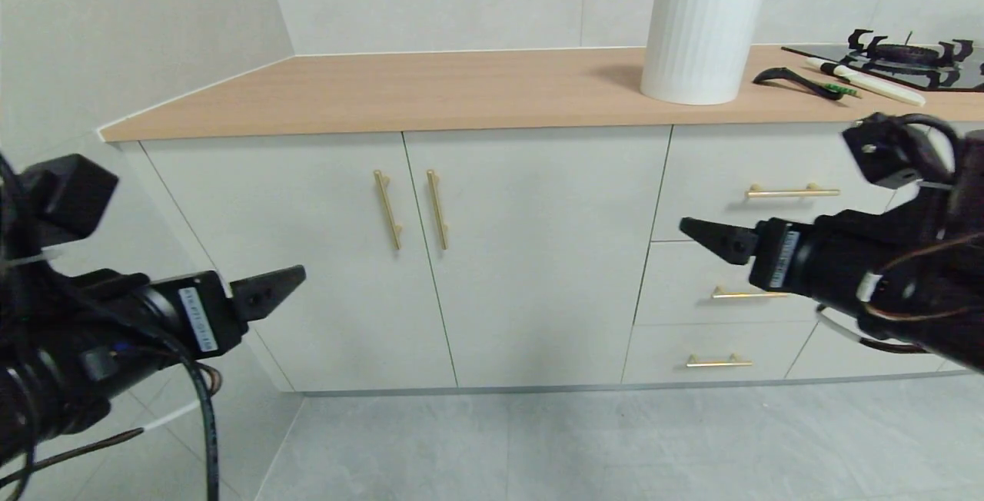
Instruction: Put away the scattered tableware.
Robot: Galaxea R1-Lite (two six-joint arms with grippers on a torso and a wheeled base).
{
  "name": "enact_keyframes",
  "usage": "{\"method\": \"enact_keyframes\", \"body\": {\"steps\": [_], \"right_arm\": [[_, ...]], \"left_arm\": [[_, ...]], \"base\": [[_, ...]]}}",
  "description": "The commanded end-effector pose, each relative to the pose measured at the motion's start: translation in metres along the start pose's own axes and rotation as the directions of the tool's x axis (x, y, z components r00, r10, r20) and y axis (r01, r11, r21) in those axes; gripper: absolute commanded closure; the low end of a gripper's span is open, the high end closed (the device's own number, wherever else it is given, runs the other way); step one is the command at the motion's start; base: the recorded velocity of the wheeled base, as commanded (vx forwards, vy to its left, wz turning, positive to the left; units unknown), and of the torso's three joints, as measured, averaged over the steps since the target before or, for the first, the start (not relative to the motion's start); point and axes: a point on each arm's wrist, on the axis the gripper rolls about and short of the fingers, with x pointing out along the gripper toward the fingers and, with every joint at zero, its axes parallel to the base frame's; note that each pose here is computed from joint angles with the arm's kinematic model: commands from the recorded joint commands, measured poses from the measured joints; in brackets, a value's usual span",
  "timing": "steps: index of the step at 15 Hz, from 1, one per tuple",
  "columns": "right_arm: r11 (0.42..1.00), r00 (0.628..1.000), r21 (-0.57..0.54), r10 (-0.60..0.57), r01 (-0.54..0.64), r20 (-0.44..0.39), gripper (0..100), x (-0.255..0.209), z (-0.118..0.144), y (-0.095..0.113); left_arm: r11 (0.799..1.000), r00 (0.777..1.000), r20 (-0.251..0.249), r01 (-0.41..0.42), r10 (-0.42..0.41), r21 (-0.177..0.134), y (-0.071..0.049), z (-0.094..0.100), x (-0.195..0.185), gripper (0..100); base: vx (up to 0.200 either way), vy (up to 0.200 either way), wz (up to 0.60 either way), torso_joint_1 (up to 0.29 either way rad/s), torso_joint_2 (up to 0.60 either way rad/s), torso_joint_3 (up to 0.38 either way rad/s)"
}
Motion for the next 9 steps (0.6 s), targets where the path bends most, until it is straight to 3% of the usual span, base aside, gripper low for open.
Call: {"method": "enact_keyframes", "body": {"steps": [1, 2, 3, 4, 6, 7, 9], "right_arm": [[0.997, 0.982, -0.045, -0.049, 0.058, 0.182, 0, -0.087, 0.01, -0.026], [0.997, 0.981, -0.05, -0.048, 0.059, 0.189, 0, -0.091, 0.01, -0.027], [0.989, 0.957, -0.103, -0.073, 0.105, 0.279, 0, -0.136, 0.002, -0.045], [0.981, 0.946, -0.124, -0.104, 0.148, 0.308, 0, -0.154, -0.005, -0.054], [0.964, 0.92, -0.137, -0.168, 0.229, 0.353, 0, -0.18, -0.012, -0.063], [0.941, 0.882, -0.134, -0.233, 0.311, 0.409, 0, -0.208, -0.019, -0.068], [0.892, 0.824, -0.149, -0.316, 0.427, 0.469, 0, -0.24, -0.037, -0.07]], "left_arm": [[1.0, 0.985, 0.174, 0.011, -0.01, -0.002, 0.033, 0.002, -0.059, 0], [1.0, 0.984, 0.18, 0.008, -0.009, 0.003, 0.035, 0.001, -0.061, 0], [0.996, 0.964, 0.266, -0.047, 0.024, 0.079, 0.056, -0.011, -0.09, 0], [0.992, 0.948, 0.316, -0.084, 0.049, 0.098, 0.064, -0.014, -0.103, 0], [0.985, 0.917, 0.393, -0.128, 0.075, 0.111, 0.072, -0.016, -0.123, 0], [0.979, 0.88, 0.465, -0.167, 0.096, 0.114, 0.079, -0.019, -0.143, 0], [0.973, 0.839, 0.526, -0.215, 0.14, 0.083, 0.085, -0.03, -0.161, 0]], "base": [[0.0, 0.0, 0.0, 0.0, 0.0, 0.0], [0.0, 0.0, 0.0, 0.0, 0.0, 0.0], [0.0, 0.0, 0.0, 0.0, 0.0, 0.0], [0.0, 0.0, 0.0, 0.0, 0.0, 0.0], [0.0, 0.0, 0.0, 0.0, 0.0, 0.0], [0.0, 0.0, 0.0, 0.0, 0.0, 0.0], [0.0, 0.0, 0.0, 0.0, 0.0, 0.0]]}}
